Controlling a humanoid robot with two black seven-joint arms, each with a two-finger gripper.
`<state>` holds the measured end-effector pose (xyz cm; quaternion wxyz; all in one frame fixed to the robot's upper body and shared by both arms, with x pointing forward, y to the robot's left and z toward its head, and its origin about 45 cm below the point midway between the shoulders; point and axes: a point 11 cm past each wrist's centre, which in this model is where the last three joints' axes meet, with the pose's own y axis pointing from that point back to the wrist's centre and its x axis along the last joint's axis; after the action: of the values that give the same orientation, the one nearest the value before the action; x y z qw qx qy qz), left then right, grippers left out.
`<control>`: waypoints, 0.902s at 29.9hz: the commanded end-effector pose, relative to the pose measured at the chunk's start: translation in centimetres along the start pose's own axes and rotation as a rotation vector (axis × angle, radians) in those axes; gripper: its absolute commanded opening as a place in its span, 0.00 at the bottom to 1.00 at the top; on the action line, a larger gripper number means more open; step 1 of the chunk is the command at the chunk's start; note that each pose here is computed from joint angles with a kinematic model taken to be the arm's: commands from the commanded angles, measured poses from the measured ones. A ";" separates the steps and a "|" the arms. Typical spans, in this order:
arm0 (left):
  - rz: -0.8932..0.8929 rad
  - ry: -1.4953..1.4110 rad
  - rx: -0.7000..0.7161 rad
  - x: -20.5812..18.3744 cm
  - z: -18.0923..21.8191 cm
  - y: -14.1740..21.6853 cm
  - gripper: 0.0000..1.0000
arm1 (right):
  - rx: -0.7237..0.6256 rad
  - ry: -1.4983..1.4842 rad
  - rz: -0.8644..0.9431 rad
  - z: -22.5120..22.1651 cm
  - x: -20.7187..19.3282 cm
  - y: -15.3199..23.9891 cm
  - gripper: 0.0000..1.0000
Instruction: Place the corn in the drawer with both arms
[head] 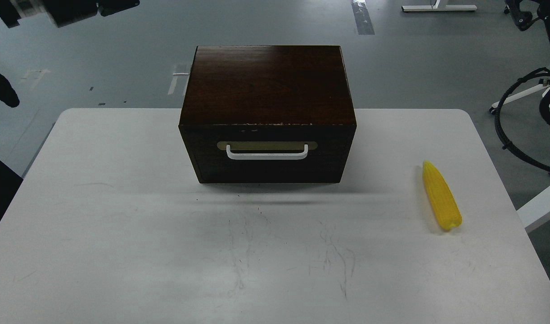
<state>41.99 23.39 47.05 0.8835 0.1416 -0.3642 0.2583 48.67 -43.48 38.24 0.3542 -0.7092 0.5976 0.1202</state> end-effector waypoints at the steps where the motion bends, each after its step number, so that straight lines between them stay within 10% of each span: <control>1: -0.182 -0.230 -0.037 -4.7 2.7 -3.5 0.90 | 0.004 0.006 0.002 -0.4 0.1 0.1 1.00; 27: -0.853 -1.091 0.015 -22.0 -2.4 -9.6 0.90 | -0.002 0.046 0.074 -1.2 3.4 2.7 1.00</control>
<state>35.66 8.57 30.03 0.6015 0.3816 -0.6716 -0.2037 47.37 -46.45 38.03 0.3475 -0.6941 0.6215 0.1059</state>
